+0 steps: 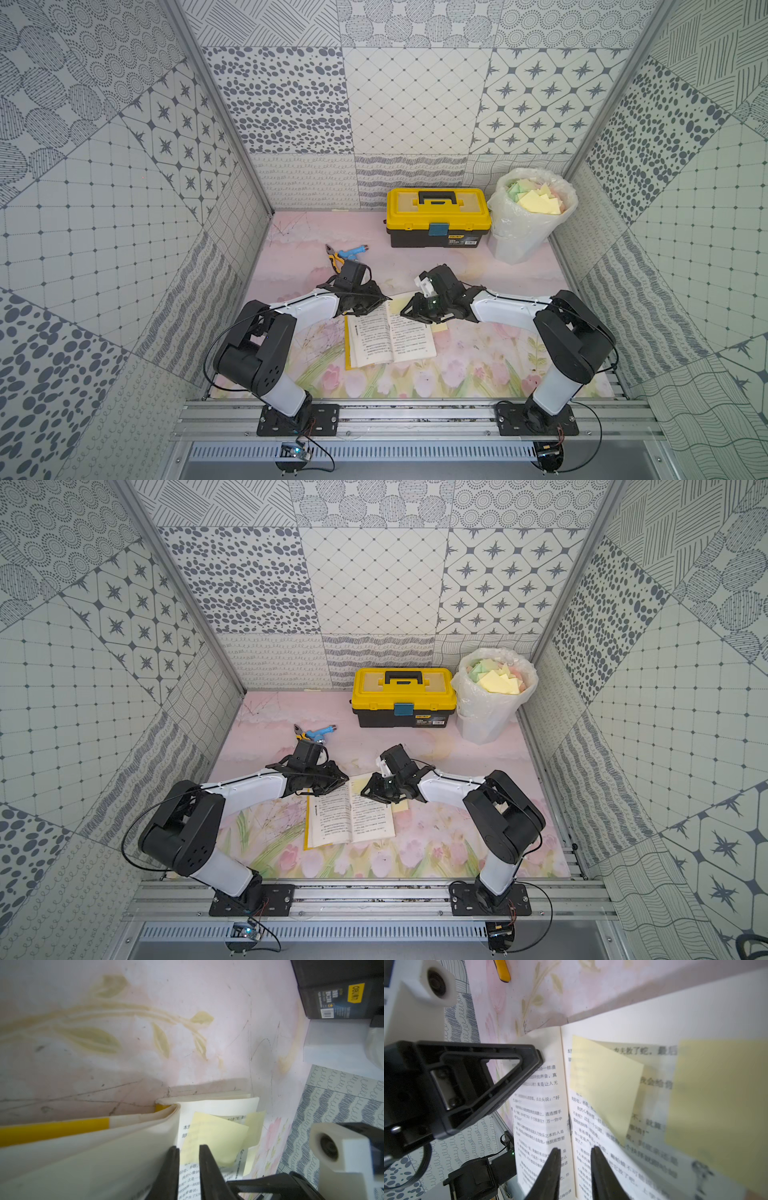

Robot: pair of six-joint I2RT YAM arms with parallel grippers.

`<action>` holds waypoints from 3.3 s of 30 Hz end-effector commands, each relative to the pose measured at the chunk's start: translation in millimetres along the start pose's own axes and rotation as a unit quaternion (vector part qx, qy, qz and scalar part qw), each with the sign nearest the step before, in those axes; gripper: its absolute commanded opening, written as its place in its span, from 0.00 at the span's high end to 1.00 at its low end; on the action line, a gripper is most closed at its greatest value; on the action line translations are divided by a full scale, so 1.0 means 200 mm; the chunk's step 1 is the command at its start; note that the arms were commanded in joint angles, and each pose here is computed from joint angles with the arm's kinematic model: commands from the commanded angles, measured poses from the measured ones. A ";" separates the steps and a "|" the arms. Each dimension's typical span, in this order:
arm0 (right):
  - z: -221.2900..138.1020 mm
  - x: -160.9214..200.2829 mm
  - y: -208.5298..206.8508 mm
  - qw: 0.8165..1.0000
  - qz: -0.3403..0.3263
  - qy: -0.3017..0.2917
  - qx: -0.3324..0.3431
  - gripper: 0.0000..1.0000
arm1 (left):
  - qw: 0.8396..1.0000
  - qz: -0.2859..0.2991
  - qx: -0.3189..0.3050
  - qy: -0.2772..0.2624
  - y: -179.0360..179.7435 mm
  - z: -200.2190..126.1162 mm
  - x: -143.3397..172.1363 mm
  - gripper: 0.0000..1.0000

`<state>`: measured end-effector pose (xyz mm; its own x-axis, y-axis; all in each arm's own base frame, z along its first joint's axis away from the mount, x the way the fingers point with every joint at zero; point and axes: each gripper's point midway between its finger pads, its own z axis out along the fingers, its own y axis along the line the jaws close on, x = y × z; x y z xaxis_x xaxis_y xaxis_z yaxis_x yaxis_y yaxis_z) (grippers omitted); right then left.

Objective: Peel off the used sticky note
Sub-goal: Open the book at the center of the board, then tear off the note from the book.

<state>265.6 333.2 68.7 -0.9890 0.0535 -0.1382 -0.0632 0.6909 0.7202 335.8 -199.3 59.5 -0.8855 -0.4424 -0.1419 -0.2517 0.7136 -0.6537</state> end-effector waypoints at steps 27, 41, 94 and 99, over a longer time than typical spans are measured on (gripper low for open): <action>0.00 -0.15 -0.15 0.998 0.036 -0.027 0.041 0.54 | 0.998 0.042 -0.003 0.040 0.07 -0.01 0.03 1.00; 0.07 -0.13 -0.01 1.000 0.017 0.006 -0.006 0.58 | 0.994 0.070 -0.065 0.056 0.22 0.05 0.05 1.00; 0.10 -0.16 0.06 0.998 0.039 0.015 -0.039 1.00 | 0.943 0.285 -0.139 0.097 0.28 0.00 0.30 1.00; 0.08 -0.18 0.10 0.997 0.053 0.005 -0.063 1.00 | 0.943 0.287 -0.139 0.094 0.28 0.00 0.30 1.00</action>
<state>293.7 349.0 63.0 -0.9950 0.0949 -0.0324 0.0358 0.6384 0.7689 284.9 -214.7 34.9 -0.9353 0.1078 -0.3371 0.2512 0.8731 -0.4178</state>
